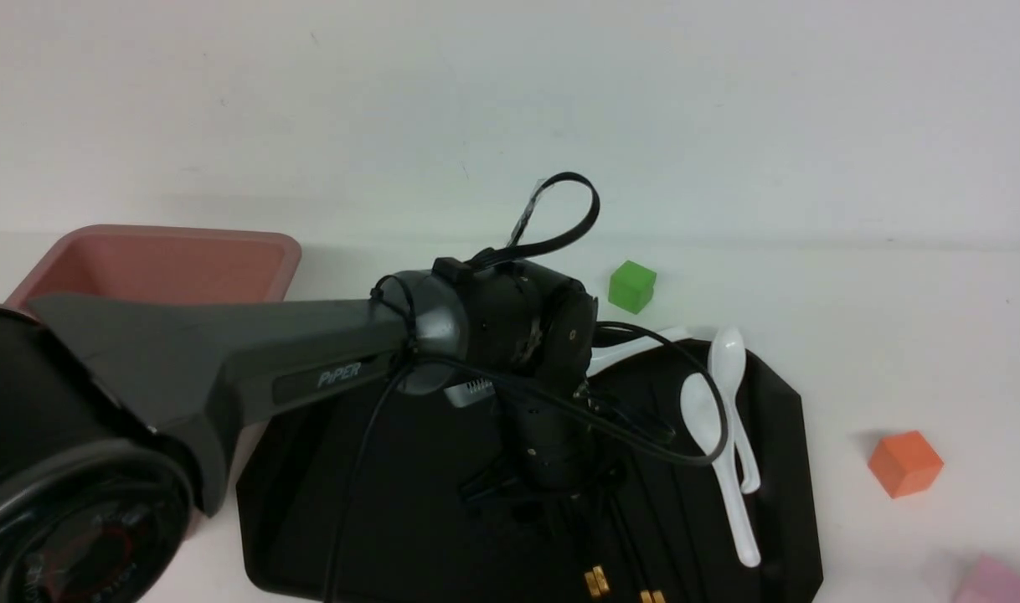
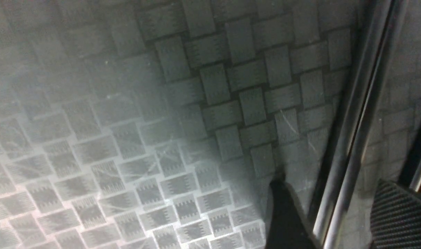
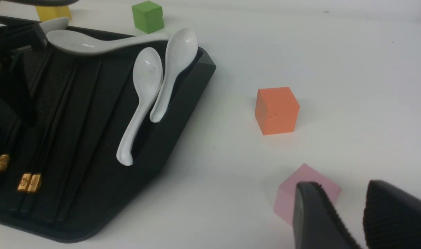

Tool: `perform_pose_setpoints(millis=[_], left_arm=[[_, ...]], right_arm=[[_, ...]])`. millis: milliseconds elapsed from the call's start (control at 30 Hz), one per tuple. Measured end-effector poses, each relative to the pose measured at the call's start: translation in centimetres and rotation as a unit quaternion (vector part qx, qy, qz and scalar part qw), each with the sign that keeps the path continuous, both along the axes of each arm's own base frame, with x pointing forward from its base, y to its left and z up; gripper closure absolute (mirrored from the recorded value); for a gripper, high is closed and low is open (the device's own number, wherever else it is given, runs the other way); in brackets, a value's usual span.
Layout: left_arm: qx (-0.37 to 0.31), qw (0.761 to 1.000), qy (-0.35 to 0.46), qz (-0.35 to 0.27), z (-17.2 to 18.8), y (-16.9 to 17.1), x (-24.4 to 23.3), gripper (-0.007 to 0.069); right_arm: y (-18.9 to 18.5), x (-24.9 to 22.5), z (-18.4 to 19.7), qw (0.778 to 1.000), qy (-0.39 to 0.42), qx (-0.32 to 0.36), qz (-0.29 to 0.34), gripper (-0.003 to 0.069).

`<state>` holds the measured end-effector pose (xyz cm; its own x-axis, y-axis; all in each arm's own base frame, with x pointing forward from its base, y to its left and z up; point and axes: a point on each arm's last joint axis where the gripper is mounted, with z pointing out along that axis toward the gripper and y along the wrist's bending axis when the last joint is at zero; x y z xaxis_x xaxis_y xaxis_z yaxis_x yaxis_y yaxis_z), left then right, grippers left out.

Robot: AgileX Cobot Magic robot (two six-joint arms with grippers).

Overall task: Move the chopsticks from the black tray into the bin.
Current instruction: Use the left arm to grab a pair of chopsticks

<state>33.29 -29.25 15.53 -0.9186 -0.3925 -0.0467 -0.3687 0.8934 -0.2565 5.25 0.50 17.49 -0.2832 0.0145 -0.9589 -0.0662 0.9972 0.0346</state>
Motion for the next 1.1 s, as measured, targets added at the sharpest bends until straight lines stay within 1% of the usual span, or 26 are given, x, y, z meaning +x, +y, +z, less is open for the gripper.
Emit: perform_pose_setpoints(millis=[133, 267, 400, 433, 500, 633, 767, 833, 933, 1000, 1033, 1067, 1100], left_arm=[[0.008, 1.000, 0.008, 0.004, -0.3, 0.0, 0.0, 0.0291], [0.017, 1.000, 0.021, 0.014, -0.5, 0.0, 0.0, 0.0349], [0.030, 0.999, 0.032, 0.008, -0.6, 0.2, -0.2, 0.0435], [0.035, 0.999, 0.035, 0.004, -0.6, 0.3, -0.3, 0.0474], [0.040, 0.998, 0.040, -0.002, -0.6, 0.4, -0.4, 0.0511], [0.045, 0.998, 0.037, -0.010, -0.1, 0.6, -0.5, 0.0513], [0.065, 0.996, 0.030, -0.044, 1.2, 1.4, -0.9, 0.0513], [0.061, 0.996, 0.012, -0.065, 3.5, 2.1, -1.2, 0.0513], [0.042, 0.994, -0.036, -0.090, 8.8, 4.0, -1.6, 0.0513], [0.042, 0.993, -0.049, -0.097, 10.4, 5.0, -1.7, 0.0513], [0.049, 0.990, -0.067, -0.113, 12.8, 6.8, -2.1, 0.0513], [0.059, 0.989, -0.070, -0.117, 13.6, 7.8, -2.0, 0.0513], [0.072, 0.985, -0.085, -0.129, 15.2, 9.7, -2.1, 0.0513]], right_arm=[[0.0, 0.0, 0.0, 1.000, 0.000, 0.000, 0.000, 0.0419], [0.0, 0.0, 0.0, 1.000, 0.000, 0.000, 0.000, 0.0419], [0.0, 0.0, 0.0, 1.000, 0.000, 0.000, 0.000, 0.0419], [0.0, 0.0, 0.0, 1.000, 0.000, 0.000, 0.000, 0.0419], [0.0, 0.0, 0.0, 1.000, 0.000, 0.000, 0.000, 0.0419], [0.0, 0.0, 0.0, 1.000, 0.000, 0.000, 0.000, 0.0419], [0.0, 0.0, 0.0, 1.000, 0.000, 0.000, 0.000, 0.0419], [0.0, 0.0, 0.0, 1.000, 0.000, 0.000, 0.000, 0.0419], [0.0, 0.0, 0.0, 1.000, 0.000, 0.000, 0.000, 0.0419], [0.0, 0.0, 0.0, 1.000, 0.000, 0.000, 0.000, 0.0419], [0.0, 0.0, 0.0, 1.000, 0.000, 0.000, 0.000, 0.0419], [0.0, 0.0, 0.0, 1.000, 0.000, 0.000, 0.000, 0.0419], [0.0, 0.0, 0.0, 1.000, 0.000, -0.001, 0.000, 0.0419]])
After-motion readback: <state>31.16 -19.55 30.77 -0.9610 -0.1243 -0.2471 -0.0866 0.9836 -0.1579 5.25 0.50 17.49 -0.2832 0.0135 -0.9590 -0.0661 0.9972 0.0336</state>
